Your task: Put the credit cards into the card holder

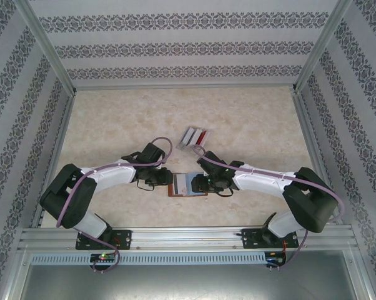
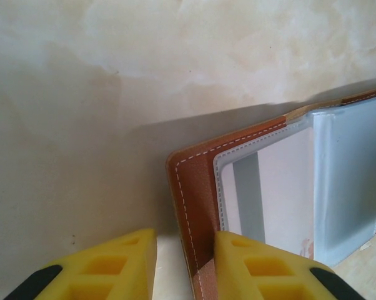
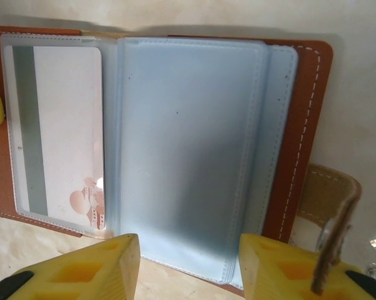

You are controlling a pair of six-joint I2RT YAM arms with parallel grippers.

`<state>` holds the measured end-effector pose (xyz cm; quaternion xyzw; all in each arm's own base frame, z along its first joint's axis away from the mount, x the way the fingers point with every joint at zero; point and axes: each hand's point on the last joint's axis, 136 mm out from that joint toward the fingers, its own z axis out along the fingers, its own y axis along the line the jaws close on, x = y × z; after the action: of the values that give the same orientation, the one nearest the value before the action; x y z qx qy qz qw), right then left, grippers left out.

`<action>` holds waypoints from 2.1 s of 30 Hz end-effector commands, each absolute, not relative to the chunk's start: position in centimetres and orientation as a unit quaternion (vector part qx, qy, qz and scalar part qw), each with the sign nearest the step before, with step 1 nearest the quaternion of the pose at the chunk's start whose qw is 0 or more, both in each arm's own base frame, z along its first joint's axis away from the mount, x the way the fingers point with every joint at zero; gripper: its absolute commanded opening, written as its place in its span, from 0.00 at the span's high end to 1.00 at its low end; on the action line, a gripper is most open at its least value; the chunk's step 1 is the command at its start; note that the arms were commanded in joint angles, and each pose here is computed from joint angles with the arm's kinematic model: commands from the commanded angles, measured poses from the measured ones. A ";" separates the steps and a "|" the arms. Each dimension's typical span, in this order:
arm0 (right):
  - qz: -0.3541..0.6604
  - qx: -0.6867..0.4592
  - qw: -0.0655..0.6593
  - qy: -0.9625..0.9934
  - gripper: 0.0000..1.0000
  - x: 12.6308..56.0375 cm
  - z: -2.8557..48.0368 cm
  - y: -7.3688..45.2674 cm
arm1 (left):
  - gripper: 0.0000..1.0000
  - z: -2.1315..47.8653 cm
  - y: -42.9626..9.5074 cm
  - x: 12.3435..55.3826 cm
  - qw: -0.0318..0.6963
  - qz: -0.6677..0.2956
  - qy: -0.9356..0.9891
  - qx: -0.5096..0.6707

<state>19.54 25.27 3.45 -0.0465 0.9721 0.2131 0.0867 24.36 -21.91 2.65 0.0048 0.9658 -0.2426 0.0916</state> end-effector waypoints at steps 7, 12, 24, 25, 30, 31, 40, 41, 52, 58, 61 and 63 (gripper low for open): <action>0.214 -0.060 0.091 0.971 0.58 19.9 3.5 26.0 | 0.72 2.5 -22.3 24.3 0.087 -0.244 0.966 0.009; 0.216 -0.058 0.089 0.971 0.58 19.8 3.1 26.1 | 0.73 2.5 -22.4 24.2 0.083 -0.244 0.966 0.008; 0.230 -0.063 0.091 0.967 0.70 20.0 3.4 26.9 | 0.74 2.5 -22.7 24.4 0.081 -0.252 0.964 0.007; 0.229 -0.063 0.090 0.967 0.70 20.0 3.3 26.9 | 0.74 2.5 -22.8 24.4 0.081 -0.253 0.964 0.008; 0.235 -0.065 0.093 0.965 0.70 20.1 3.4 27.3 | 0.74 2.4 -22.8 24.3 0.079 -0.255 0.964 0.007; 0.236 -0.064 0.094 0.965 0.68 20.2 3.4 27.4 | 0.74 2.4 -22.8 24.3 0.079 -0.255 0.964 0.008; 0.231 -0.054 0.090 0.967 0.51 20.0 2.5 27.3 | 0.75 2.2 -22.7 24.1 0.079 -0.255 0.964 0.007; 0.234 -0.056 0.088 0.967 0.51 20.0 2.4 27.5 | 0.75 2.3 -22.7 24.2 0.081 -0.257 0.963 0.006; 0.367 -0.064 0.108 0.922 0.52 20.6 5.3 32.4 | 0.76 2.0 -22.8 24.3 0.081 -0.258 0.963 0.003; 0.458 -0.084 0.125 0.876 0.52 21.0 8.8 35.4 | 0.77 2.0 -22.3 24.4 0.087 -0.252 0.964 -0.005; 0.486 -0.114 0.110 0.860 0.52 20.4 10.0 36.9 | 0.76 2.2 -22.4 24.8 0.091 -0.270 0.958 -0.018; 0.506 -0.135 0.096 0.847 0.53 19.7 10.9 38.0 | 0.76 2.4 -22.4 25.1 0.091 -0.286 0.953 -0.030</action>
<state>20.87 35.25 8.20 -0.0886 0.8837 0.4460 0.1114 24.55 -22.24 2.13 -0.0109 0.9614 -0.2613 0.0851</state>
